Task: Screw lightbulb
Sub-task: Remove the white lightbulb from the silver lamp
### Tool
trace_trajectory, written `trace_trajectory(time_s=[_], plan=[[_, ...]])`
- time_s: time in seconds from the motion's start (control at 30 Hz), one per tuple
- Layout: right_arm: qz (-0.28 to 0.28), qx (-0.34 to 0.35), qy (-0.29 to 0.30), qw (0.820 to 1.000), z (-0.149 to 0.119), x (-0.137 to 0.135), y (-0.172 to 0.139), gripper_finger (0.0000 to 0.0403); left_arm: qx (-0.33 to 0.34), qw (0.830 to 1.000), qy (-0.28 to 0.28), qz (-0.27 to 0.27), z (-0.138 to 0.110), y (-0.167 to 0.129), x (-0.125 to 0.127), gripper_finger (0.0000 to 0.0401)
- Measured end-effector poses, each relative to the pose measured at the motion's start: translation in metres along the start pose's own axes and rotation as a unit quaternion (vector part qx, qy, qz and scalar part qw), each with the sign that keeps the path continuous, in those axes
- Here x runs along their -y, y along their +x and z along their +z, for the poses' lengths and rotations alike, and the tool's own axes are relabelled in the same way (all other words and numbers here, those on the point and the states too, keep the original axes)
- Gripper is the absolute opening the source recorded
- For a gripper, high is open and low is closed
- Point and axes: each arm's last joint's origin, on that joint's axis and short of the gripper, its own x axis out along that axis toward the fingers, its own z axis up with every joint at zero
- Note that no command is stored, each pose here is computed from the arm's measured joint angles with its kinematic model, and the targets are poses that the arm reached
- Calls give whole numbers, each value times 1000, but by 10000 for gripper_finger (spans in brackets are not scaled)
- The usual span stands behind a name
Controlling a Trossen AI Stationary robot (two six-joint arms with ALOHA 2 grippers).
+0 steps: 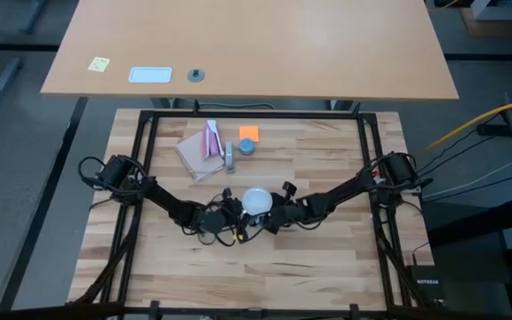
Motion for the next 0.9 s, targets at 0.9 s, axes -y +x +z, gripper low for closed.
trace_trajectory(time_s=[0.9], plan=[[6,28,27,999,-18,-34,-29,10,9,1000,-14,12,2,1,-1,139]])
